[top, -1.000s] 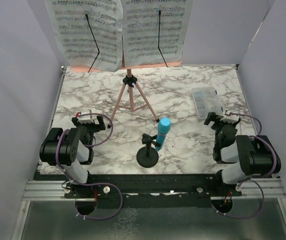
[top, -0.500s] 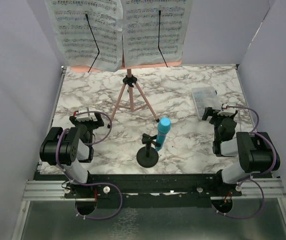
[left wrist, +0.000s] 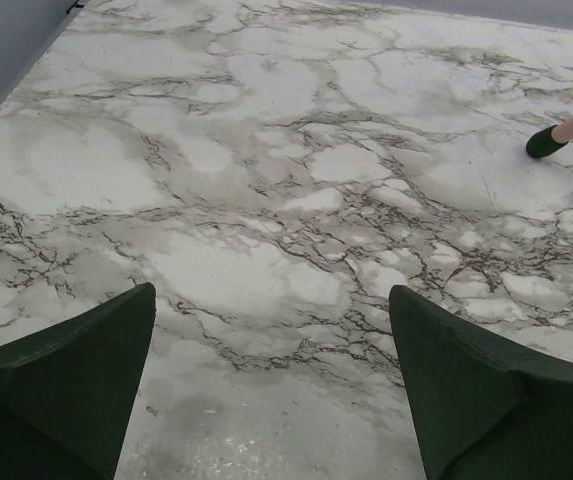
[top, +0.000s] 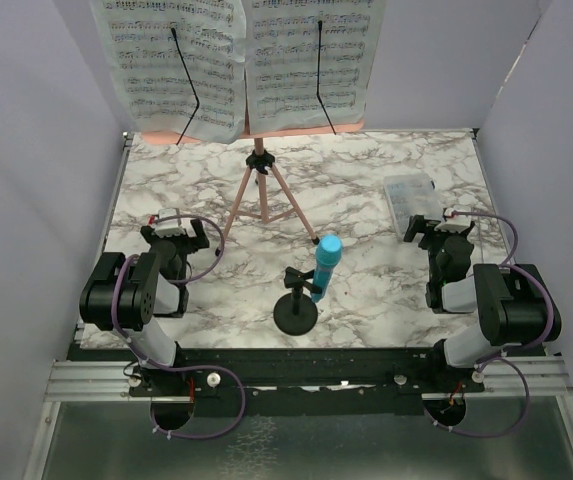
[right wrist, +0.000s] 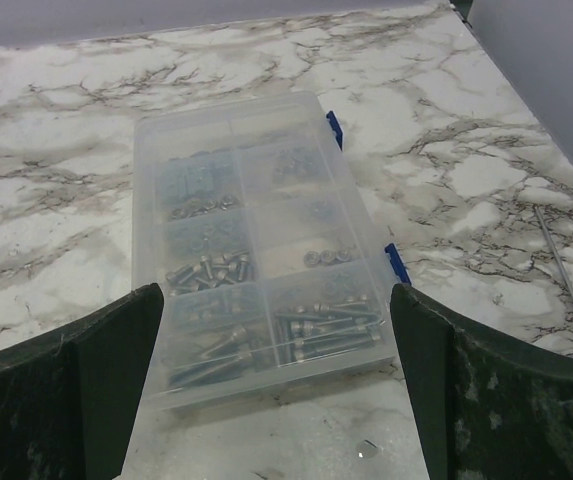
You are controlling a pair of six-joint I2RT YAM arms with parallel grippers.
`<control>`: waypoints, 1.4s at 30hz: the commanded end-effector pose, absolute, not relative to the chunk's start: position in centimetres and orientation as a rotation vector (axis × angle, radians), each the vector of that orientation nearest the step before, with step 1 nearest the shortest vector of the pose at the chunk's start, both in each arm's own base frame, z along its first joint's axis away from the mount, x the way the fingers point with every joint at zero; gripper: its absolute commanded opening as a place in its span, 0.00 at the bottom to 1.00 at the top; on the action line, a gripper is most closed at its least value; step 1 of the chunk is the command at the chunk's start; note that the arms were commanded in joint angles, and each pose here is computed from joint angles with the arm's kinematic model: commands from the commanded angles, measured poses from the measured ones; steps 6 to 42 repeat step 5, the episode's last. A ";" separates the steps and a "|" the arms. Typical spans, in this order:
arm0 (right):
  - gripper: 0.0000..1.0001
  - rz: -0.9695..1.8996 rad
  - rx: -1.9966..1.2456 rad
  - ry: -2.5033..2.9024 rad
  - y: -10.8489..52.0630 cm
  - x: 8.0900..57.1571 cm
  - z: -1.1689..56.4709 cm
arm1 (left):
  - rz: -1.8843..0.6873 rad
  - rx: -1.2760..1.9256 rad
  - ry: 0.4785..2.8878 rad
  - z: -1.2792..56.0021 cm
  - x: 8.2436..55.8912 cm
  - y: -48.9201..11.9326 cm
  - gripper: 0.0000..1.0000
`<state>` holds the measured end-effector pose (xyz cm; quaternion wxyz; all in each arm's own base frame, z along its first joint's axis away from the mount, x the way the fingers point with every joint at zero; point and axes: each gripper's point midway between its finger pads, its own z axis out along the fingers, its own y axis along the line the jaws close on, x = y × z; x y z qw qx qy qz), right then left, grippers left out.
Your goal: Set up the instrument practice props
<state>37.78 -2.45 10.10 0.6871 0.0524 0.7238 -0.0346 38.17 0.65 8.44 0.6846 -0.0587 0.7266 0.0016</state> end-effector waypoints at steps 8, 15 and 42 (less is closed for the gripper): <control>1.00 -0.072 0.094 1.626 -2.2 38.1 10.1 | 0.010 -0.031 1.666 8.1 38.9 -1.0 0.99; 1.00 -0.072 0.094 1.626 -2.2 38.1 10.1 | 0.010 -0.031 1.666 8.1 38.9 -1.0 0.99; 1.00 -0.072 0.094 1.626 -2.2 38.1 10.1 | 0.010 -0.031 1.666 8.1 38.9 -1.0 0.99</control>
